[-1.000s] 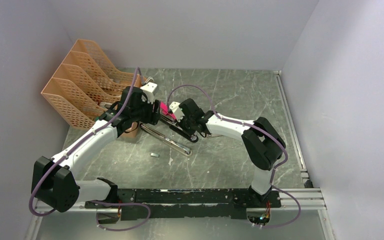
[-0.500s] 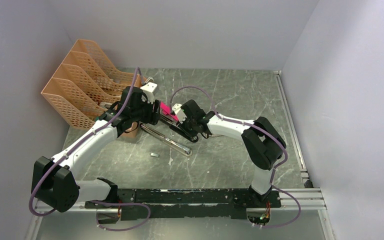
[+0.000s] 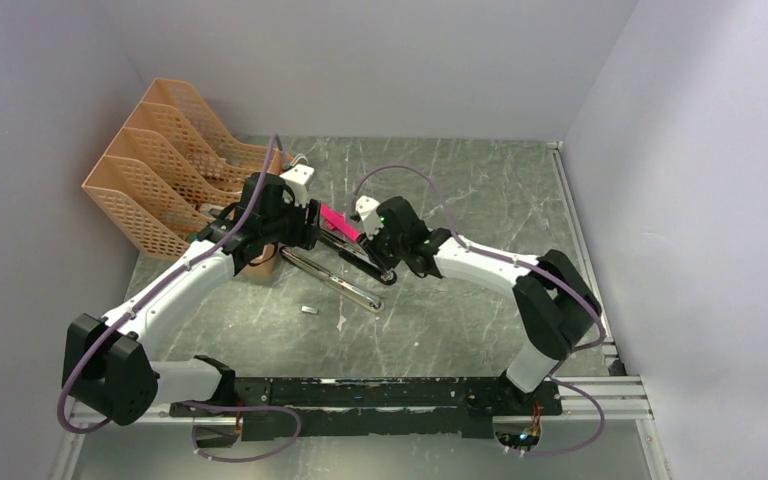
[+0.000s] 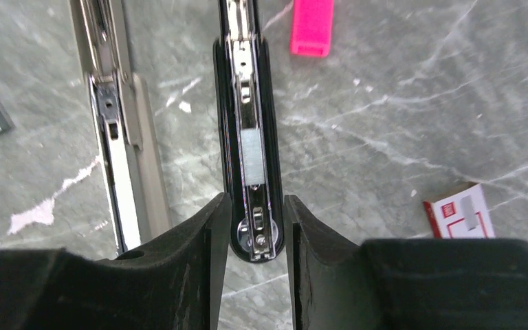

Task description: Load the staples into the stapler

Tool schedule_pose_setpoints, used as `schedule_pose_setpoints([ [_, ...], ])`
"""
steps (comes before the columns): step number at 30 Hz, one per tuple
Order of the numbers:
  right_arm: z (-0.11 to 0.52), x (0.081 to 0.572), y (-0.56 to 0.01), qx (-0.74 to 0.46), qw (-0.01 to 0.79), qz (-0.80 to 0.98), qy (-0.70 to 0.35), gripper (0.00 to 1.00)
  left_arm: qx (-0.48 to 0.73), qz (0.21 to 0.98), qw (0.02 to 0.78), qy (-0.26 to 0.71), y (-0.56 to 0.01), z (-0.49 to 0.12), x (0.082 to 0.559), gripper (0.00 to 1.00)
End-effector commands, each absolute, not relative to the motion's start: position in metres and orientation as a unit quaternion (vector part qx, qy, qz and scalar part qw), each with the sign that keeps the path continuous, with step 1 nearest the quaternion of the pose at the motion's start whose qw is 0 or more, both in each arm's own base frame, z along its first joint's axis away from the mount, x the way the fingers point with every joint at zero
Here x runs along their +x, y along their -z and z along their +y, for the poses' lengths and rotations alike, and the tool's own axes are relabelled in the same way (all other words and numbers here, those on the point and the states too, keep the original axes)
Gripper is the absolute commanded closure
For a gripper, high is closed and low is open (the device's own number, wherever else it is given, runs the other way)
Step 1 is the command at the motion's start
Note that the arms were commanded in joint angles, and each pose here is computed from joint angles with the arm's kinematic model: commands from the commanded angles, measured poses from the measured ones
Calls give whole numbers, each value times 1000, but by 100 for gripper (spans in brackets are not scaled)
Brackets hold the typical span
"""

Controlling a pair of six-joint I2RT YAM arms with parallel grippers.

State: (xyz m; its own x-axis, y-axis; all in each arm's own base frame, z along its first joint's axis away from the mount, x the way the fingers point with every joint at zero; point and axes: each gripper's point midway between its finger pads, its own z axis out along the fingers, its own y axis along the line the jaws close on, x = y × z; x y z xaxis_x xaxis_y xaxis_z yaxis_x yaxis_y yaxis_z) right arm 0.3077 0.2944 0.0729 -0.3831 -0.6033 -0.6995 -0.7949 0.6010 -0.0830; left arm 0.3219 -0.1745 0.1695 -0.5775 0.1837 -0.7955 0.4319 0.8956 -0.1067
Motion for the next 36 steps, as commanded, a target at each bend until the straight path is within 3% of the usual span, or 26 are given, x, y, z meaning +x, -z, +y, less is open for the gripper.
schedule_pose_setpoints([
  [1,304,325,-107,-385,423,804,-164,62,174,867,445,141,-179,-171,326,37],
  [10,305,336,-86,-354,405,828,-157,68,174,867,445,142,-179,-171,326,37],
  [36,308,340,-51,-358,364,848,-145,68,174,867,446,142,-180,-171,326,36],
])
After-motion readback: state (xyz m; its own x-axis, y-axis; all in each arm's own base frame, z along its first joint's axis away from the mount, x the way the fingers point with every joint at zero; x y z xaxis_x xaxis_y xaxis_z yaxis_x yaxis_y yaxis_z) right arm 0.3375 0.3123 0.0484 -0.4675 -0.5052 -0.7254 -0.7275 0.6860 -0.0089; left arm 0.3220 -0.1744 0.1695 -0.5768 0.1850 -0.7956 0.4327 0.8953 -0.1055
